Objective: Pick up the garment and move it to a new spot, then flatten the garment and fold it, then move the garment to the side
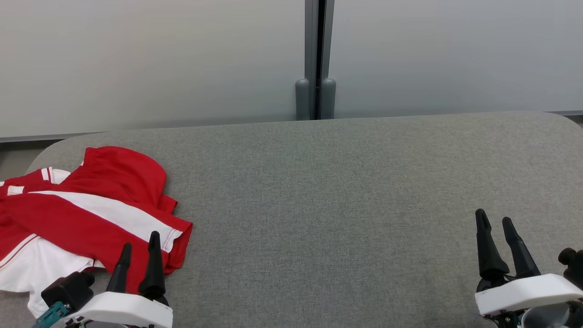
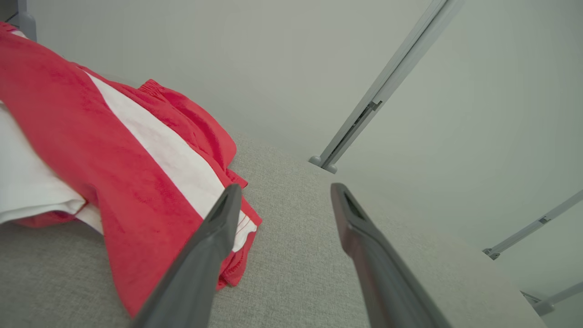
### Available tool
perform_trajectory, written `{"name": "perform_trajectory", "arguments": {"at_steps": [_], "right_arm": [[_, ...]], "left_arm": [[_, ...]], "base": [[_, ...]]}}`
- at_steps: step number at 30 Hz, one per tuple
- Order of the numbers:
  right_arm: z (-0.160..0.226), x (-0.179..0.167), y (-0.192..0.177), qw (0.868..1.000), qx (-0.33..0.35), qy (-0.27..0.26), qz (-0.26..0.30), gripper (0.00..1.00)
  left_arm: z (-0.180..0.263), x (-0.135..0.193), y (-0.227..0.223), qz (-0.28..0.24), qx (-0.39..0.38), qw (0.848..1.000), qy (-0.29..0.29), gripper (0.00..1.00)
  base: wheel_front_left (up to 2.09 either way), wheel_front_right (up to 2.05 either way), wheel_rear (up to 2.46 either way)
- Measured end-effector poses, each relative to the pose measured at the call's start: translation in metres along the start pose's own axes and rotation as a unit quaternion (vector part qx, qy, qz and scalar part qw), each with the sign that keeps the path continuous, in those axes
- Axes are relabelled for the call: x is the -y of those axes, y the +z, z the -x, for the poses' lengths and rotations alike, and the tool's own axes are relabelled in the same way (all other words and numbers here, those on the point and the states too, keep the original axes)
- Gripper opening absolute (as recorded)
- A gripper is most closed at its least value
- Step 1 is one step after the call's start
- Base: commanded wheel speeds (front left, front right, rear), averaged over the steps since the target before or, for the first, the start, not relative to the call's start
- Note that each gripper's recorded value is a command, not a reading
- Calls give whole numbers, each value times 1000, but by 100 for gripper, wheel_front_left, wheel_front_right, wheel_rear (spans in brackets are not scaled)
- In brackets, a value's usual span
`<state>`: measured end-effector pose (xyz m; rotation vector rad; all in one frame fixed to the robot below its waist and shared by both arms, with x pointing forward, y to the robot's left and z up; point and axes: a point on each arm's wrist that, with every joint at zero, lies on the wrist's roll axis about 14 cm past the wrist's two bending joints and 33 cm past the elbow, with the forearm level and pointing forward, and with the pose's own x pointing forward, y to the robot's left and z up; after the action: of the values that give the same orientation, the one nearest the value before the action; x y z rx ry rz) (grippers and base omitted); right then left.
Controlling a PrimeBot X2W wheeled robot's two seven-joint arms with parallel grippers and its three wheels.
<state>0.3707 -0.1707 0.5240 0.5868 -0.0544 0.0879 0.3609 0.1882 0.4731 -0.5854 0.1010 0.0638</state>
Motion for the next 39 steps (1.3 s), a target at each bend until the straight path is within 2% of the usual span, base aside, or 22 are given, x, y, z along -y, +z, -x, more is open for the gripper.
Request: {"name": "perform_trajectory", "arguments": {"at_steps": [18, 39], "right_arm": [[5, -8, 3, 995, 13, 20, 97, 100], [11, -14, 0, 982, 18, 37, 183, 100]], "left_arm": [[7, 3, 1, -107, 15, 994, -10, 100], [18, -3, 3, -215, 31, 976, -8, 100]], "base": [[0, 0, 0], [0, 0, 0]]}}
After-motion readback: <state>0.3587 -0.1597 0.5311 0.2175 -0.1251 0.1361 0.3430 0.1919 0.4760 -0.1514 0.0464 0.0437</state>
